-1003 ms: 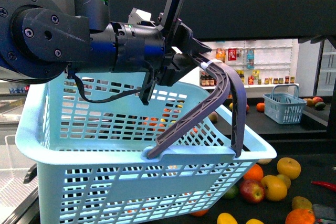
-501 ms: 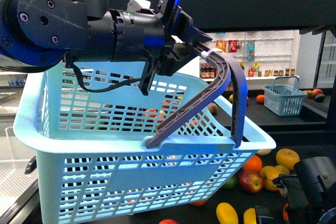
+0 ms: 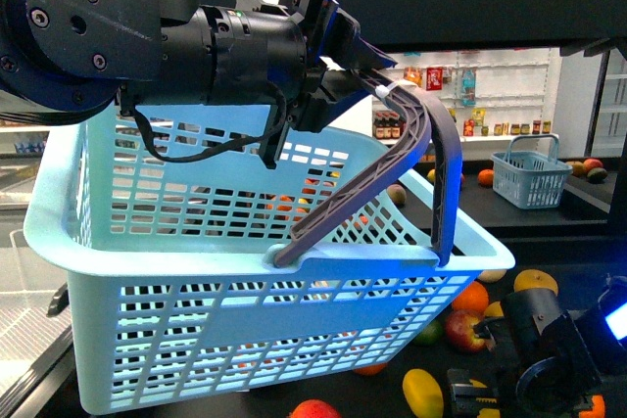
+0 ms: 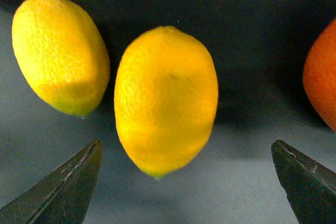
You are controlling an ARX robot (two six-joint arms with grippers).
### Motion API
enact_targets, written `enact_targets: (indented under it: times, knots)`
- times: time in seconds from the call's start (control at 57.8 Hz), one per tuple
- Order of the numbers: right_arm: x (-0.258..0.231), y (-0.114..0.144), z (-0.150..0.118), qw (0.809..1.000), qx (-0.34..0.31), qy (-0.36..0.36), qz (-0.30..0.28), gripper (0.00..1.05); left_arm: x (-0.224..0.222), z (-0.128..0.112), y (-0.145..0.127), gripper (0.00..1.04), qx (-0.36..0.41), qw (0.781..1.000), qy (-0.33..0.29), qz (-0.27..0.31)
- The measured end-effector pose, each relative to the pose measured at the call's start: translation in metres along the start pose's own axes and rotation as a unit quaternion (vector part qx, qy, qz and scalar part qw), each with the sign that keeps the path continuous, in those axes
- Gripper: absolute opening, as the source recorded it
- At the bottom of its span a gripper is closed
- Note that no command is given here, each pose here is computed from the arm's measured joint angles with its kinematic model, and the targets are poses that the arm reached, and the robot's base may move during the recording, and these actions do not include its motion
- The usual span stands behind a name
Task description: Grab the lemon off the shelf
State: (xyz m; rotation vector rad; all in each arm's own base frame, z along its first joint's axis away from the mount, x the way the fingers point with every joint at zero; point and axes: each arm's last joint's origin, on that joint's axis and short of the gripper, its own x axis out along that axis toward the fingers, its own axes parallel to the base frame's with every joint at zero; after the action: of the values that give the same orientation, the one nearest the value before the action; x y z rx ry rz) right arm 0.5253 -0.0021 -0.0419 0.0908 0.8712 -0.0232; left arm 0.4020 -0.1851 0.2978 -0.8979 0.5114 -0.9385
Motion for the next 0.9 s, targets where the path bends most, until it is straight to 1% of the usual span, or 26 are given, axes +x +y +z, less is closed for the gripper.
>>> enact_targets:
  times: [0.208,0.398,0.795,0.83,0.865,0.899]
  knots:
    - [0.016,0.012,0.012,1.000,-0.008,-0.005,0.005,0.97,0.000,0.000,0.000,0.11,0.000,1.000,0.000,0.000]
    - [0.026,0.015,0.016,1.000,-0.012,-0.008,-0.006,0.97,0.000,0.000,0.000,0.11,0.000,1.000,0.000,0.000]
    - [0.045,0.007,0.003,1.000,-0.008,0.010,-0.023,0.97,0.000,0.000,0.000,0.11,0.000,1.000,0.000,0.000]
    - [0.046,0.006,0.004,1.000,-0.008,0.010,-0.025,0.93,0.000,0.000,0.000,0.11,0.000,1.000,0.000,0.000]
    - [0.046,0.005,0.004,1.000,-0.007,0.009,-0.027,0.83,0.000,0.000,0.000,0.11,0.000,1.000,0.000,0.000]
    - [0.046,0.005,0.004,1.000,-0.007,0.007,-0.027,0.76,0.000,0.000,0.000,0.11,0.000,1.000,0.000,0.000]
